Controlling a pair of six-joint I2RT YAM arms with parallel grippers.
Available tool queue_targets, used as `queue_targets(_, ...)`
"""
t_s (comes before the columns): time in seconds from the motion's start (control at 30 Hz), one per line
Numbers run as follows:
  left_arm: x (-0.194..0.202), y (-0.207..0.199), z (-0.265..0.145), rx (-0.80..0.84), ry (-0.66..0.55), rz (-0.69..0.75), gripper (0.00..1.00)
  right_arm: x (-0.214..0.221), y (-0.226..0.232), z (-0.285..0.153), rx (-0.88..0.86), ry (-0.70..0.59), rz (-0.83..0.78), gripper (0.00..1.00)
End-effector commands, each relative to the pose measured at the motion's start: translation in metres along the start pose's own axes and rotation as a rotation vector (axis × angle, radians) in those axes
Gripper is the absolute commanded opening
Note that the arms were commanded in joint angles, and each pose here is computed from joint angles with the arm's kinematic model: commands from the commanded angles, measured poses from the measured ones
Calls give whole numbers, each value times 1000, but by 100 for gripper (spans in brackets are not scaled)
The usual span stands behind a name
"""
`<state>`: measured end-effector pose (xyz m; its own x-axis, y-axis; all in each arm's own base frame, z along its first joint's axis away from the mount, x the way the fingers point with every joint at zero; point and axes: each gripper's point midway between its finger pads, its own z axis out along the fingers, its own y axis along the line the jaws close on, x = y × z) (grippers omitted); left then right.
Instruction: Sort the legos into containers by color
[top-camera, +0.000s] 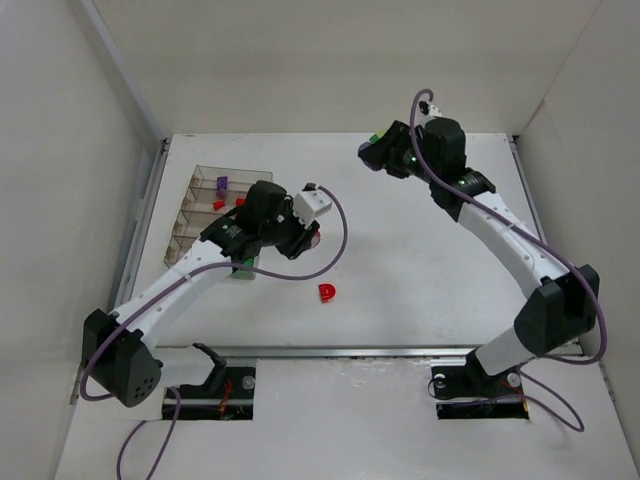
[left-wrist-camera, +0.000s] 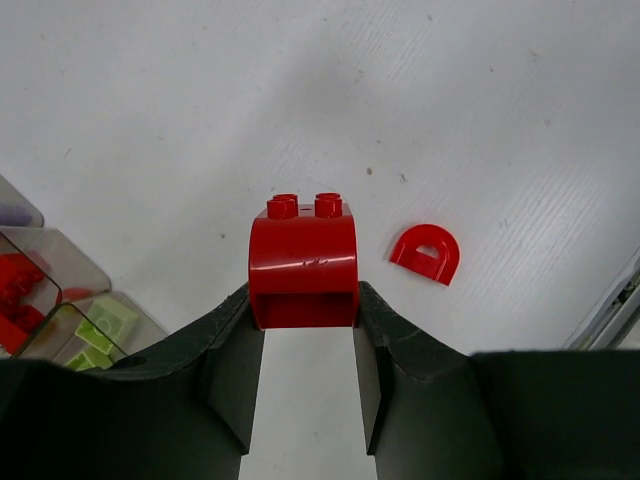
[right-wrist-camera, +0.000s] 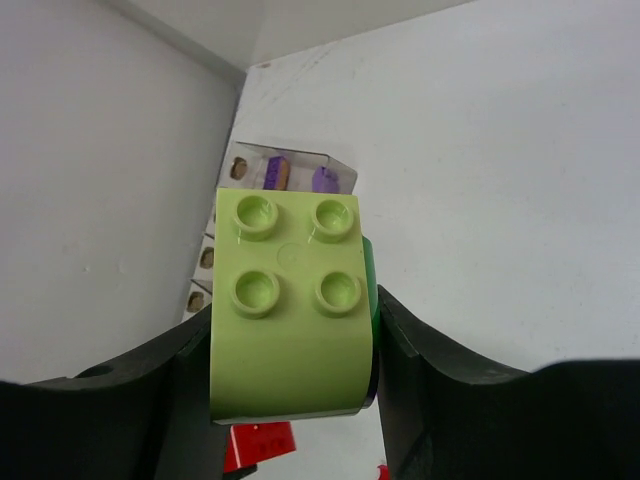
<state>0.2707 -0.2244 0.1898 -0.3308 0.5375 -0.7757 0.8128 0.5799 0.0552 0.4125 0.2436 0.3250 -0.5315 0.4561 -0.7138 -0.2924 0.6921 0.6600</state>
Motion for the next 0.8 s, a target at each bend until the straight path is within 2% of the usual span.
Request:
queue_targets(0.0,-8,5,-11,-12,-44,32,0,-10,1,21,-9,-39,-2,0)
queue_targets(0.07,0,27,-2,-94,-11,-36,0,-6,-1,28,-9,-21,12,0)
queue_targets(0.1,3,51,-3,-162,-3,-93,0,-1,-4,31,-10,-4,14,0)
queue_targets(0.13,8,68,-1,-212,15,-176,0,4,-9,37,2,9,27,0)
queue_targets(0.2,38,104,11,-305,132,-321,0,10,-12,41,3,26,30,0)
queue_targets(0.23,38,138,2,-380,126,-409,0,10,-13,44,4,28,30,0)
queue_targets(0.3,61,158,12,-379,193,-564,0,10,-13,44,4,28,21,0)
queue_targets(0.33,63,181,4,-412,167,-628,0,14,-16,47,4,43,23,0)
queue_targets(0.4,70,196,6,-420,147,-716,0,10,-13,47,-2,35,21,0)
queue_targets(0.57,90,246,-8,-517,79,-827,0,10,-12,52,-9,42,22,0)
queue_targets(0.77,96,271,-12,-560,38,-797,0,16,-11,65,-36,79,25,0)
